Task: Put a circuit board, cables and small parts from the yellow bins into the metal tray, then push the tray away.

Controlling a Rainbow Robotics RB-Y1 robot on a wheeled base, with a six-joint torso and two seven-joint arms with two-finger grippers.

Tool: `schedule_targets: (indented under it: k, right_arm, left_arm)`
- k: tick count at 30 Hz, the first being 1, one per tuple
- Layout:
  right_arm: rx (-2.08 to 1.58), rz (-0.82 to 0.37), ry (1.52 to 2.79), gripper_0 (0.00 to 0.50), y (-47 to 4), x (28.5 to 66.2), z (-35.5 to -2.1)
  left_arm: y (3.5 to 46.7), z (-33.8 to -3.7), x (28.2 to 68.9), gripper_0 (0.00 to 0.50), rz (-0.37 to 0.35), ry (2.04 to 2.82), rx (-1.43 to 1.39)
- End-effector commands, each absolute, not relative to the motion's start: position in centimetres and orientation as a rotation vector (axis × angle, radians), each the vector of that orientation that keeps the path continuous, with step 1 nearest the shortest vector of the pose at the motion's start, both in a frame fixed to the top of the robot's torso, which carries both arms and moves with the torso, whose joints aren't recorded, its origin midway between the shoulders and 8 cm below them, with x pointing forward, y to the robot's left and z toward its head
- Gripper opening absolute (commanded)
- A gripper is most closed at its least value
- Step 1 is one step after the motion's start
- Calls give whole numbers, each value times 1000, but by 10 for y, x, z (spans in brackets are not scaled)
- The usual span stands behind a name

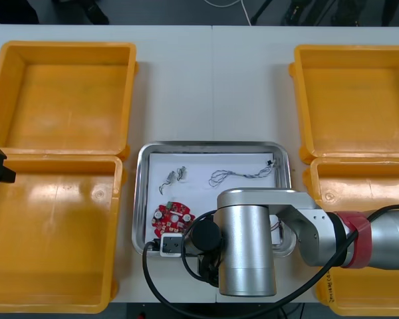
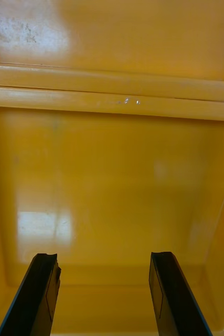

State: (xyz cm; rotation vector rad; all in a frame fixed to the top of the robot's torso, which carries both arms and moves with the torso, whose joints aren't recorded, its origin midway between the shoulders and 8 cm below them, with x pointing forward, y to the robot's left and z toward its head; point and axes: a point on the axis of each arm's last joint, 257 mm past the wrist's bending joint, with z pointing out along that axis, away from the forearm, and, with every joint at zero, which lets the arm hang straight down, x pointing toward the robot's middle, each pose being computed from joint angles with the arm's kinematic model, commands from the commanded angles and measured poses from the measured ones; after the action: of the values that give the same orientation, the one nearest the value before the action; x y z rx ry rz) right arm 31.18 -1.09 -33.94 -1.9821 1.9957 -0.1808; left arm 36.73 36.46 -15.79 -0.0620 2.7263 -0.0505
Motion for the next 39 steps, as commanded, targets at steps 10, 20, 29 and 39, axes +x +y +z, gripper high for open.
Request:
schedule_targets:
  k: [10,20,29,39]
  right_arm:
    - [-2004,-231,1903,30,-10,322,-327]
    - [-1953,-303,1815,0,-4,345,-313]
    - [-1917,-352,1766,0,-3,364,-300]
    - [-1863,-371,1727,0,1,392,-285]
  left_arm:
    - [383,-142,365,500,59,2697,29]
    - [383,-142,365,500,59,2697,29]
    - [383,-142,365,500,59,2697,29]
    - [383,-142,365,500,59,2697,29]
